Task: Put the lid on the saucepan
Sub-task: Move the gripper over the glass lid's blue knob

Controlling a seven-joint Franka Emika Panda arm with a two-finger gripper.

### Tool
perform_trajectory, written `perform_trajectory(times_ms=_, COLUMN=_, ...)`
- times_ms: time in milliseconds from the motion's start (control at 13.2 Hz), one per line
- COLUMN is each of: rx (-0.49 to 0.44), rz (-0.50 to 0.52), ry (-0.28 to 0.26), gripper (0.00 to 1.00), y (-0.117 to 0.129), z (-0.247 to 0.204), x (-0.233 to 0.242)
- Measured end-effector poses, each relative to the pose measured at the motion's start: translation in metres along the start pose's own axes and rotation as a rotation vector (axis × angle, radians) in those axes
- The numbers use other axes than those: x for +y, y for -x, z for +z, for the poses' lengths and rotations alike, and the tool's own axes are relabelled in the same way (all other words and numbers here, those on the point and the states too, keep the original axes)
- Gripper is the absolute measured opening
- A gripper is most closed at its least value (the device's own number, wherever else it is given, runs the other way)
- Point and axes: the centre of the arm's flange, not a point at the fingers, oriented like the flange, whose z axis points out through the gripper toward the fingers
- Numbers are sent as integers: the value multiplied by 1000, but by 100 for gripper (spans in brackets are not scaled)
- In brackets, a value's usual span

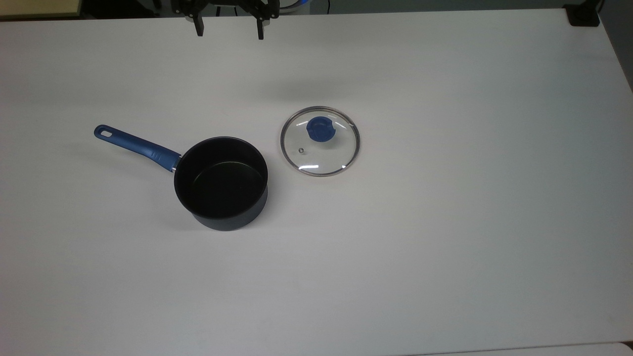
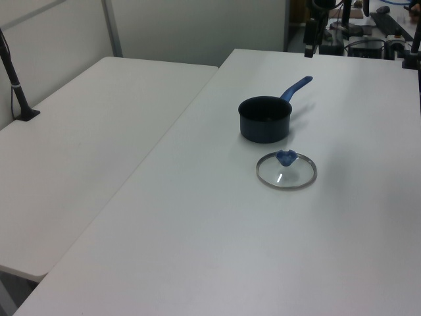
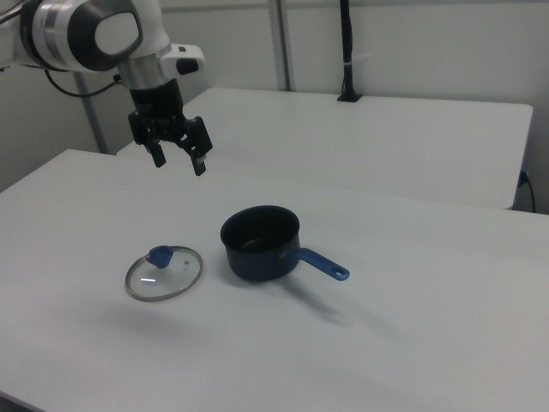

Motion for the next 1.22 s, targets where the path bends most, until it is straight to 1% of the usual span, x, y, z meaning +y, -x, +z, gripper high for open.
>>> perform_trajectory(times_ms=683, rx=-17, rz=-14, ry=-1, gripper=100, y=-4, z=10, x=-8)
perform_trajectory(times_ms=759, rx=-21, rz=-41, ry=-2, gripper=100, y=-6, z=14, x=-12)
perform_trajectory(times_ms=911, rx=-44, rz=-136, ry=-5, gripper=100, y=-12, z=29, x=-22)
perform_trajectory(times_ms=1215, rx=-84, rz=-399, ry=-20, gripper=100, y=-20, z=56, x=-32)
